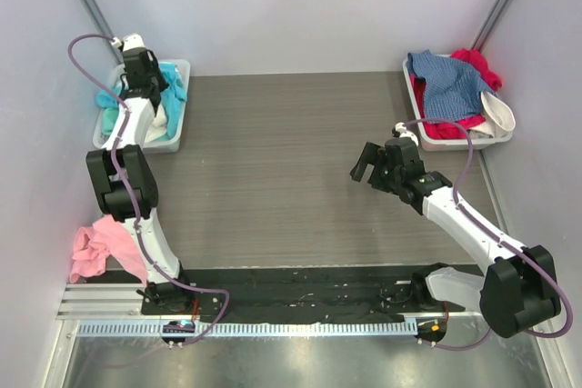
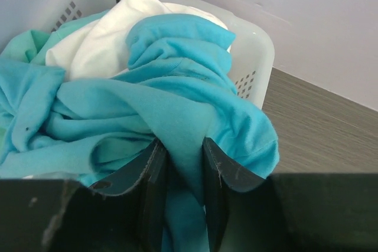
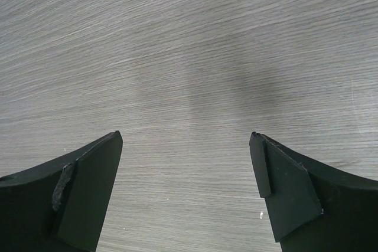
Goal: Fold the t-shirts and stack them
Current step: Grab the tshirt from the pile, then move the tshirt to the center of the board
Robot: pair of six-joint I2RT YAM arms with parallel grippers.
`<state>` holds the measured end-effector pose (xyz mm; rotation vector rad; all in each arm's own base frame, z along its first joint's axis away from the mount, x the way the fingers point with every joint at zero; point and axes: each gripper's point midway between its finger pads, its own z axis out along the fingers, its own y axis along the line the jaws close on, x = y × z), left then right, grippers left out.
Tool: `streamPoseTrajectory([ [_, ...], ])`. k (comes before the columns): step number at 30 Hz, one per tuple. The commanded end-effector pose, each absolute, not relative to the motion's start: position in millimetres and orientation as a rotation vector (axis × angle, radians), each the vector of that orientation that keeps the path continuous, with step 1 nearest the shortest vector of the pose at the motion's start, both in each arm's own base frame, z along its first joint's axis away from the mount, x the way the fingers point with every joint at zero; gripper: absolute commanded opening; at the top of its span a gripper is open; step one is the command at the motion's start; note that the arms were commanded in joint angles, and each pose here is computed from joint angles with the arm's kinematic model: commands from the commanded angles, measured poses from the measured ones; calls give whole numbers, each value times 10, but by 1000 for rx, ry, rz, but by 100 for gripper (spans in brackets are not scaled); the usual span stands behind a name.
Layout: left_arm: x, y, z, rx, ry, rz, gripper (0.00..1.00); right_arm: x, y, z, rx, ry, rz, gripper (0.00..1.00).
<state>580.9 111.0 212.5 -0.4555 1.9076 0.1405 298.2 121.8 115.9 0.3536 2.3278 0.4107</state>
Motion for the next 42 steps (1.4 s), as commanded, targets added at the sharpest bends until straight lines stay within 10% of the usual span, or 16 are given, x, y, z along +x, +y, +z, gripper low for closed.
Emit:
streamPoseTrajectory([
  [1,5864,983,2632,-427,1813,35,29,3027,1247,1200,339,2295,426,99],
  [23,5579,199,2742,-352,1781,-76,0,2954,1242,1166,309,2307,430,99],
  [42,4423,-1442,5344,-56,1472,-337,0,2923,1243,1206,306,2290,449,99],
])
